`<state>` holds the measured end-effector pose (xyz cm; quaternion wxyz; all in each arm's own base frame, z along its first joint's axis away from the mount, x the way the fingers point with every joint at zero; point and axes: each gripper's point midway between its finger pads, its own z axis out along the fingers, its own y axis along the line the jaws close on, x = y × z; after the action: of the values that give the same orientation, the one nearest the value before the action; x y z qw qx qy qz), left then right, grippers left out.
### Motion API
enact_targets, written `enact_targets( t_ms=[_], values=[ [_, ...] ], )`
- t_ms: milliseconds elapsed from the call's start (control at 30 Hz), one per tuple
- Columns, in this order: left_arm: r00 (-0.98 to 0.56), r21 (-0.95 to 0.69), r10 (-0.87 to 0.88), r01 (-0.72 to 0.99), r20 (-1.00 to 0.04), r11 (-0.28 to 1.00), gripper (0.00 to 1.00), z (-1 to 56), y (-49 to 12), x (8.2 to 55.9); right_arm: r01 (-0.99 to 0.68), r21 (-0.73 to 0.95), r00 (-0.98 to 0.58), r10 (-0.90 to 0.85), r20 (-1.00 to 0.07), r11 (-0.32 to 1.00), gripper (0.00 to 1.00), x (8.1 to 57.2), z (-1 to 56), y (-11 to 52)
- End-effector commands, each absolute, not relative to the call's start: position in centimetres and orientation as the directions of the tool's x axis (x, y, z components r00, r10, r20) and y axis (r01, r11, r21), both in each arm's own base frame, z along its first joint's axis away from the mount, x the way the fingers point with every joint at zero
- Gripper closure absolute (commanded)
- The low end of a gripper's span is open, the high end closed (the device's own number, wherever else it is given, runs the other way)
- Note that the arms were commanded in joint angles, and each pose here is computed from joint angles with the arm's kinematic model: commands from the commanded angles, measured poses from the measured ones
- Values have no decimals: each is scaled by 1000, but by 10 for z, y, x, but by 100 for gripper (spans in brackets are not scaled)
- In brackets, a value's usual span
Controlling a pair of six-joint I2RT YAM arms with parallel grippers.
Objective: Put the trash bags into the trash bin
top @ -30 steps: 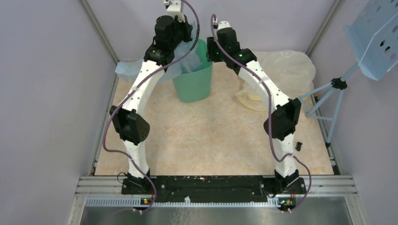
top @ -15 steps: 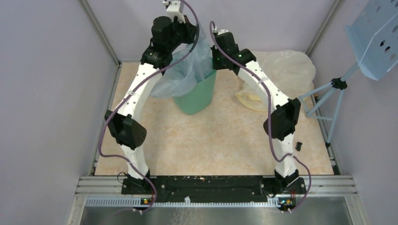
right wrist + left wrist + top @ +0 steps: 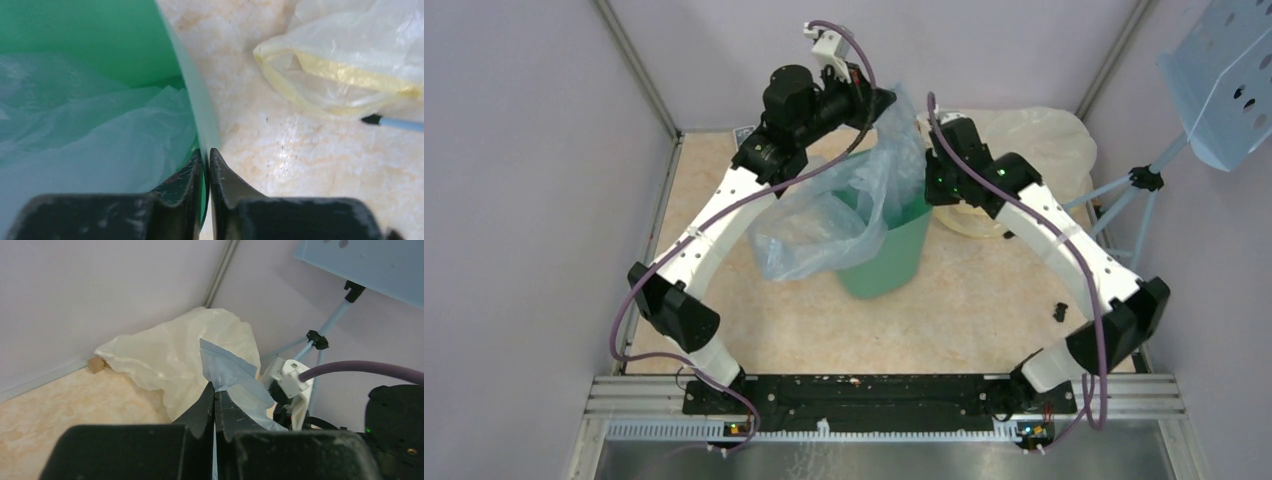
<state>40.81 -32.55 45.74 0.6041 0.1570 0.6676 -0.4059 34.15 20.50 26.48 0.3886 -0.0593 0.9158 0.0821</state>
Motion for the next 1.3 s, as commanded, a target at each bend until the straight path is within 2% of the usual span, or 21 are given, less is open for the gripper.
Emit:
enact_targets(
  t_ms=[0,67,233,433,533,667,867,1000,1167,1267],
  values=[
    [-241,-381,-312,744,-919,549,100,465,-335,386,-196,217,-638,44,-769,956,82,317,289,206],
    [-254,-384,-304,756,-918,531,100,459,-342,379,-212,214,-616,40,-787,954,66,308,295,198],
    [-246,-379,-305,750,-920,541,100,458,-340,373,-234,155,-529,8,-849,960,50,301,322,179],
    [-228,-389,-336,727,-914,566,100,471,-329,368,-307,133,-355,16,-935,942,47,287,386,165],
    [-220,-408,-365,695,-905,592,100,480,-319,365,-406,162,-289,41,-956,899,48,275,419,175],
    [-230,-447,-412,687,-882,573,100,495,-313,352,-583,259,-292,99,-951,770,45,256,450,211],
    [-300,-545,-479,647,-825,534,100,500,-307,334,-692,345,-296,187,-937,634,44,248,480,244],
    [-341,-581,-490,636,-802,509,100,501,-309,323,-709,354,-282,216,-935,609,44,251,493,251],
    [-401,-618,-485,630,-777,470,100,496,-316,312,-756,359,-276,231,-933,548,54,249,502,264],
    [-421,-631,-483,627,-768,457,100,495,-317,306,-739,356,-277,224,-934,572,49,254,498,263]
  ],
)
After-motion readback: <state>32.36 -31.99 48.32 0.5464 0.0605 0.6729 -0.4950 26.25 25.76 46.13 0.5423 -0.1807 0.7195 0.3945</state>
